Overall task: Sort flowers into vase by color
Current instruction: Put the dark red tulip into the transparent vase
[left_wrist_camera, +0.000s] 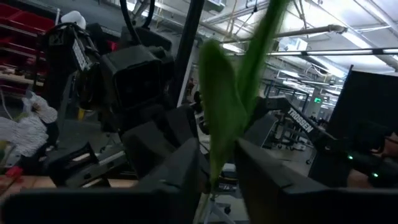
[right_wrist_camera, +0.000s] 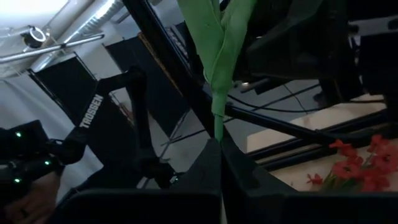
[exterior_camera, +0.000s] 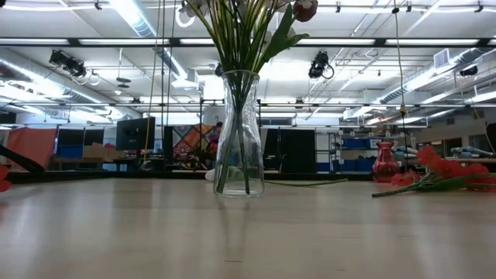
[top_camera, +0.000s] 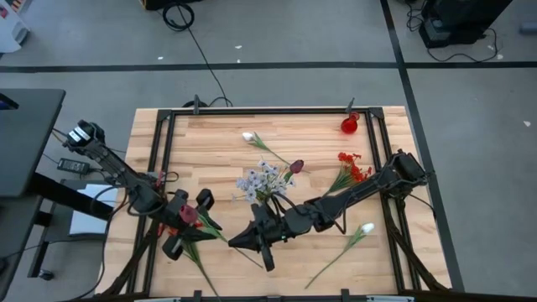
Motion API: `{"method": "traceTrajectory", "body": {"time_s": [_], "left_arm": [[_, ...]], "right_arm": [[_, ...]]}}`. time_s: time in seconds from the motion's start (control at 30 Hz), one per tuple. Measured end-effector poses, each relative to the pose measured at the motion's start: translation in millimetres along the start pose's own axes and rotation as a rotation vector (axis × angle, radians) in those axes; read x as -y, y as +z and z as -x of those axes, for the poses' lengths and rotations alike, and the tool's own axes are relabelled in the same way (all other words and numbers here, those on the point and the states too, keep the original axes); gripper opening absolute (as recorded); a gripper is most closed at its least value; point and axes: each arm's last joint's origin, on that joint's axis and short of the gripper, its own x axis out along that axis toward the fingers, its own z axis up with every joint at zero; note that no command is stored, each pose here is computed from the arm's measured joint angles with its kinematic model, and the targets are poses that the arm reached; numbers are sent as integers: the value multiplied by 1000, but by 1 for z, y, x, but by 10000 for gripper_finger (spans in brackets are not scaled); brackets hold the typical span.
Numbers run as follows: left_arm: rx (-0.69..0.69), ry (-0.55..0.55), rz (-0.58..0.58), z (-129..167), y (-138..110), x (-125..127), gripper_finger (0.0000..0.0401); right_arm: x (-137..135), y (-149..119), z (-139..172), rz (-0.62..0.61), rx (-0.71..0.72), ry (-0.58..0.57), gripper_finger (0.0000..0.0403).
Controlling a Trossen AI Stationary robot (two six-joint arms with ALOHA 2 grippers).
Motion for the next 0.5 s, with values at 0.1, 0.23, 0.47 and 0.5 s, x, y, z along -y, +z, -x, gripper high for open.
{"method": "traceTrajectory", "body": {"time_s": [0.1,0.23,0.47,0.5], "left_arm": [[-1,7,-1,0,0,0,36],[-29,9,-37,0,-3,0,13],[-149,136,-197,-5,3,8,4],[-163,172,-221,-7,6,8,4]], "right_arm": [[3,-1,0,-33,-4,-38,24],[8,-4,0,-60,-31,-113,65],[9,-1,27,-93,-247,-307,109],[7,0,34,-92,-274,-344,110]]}}
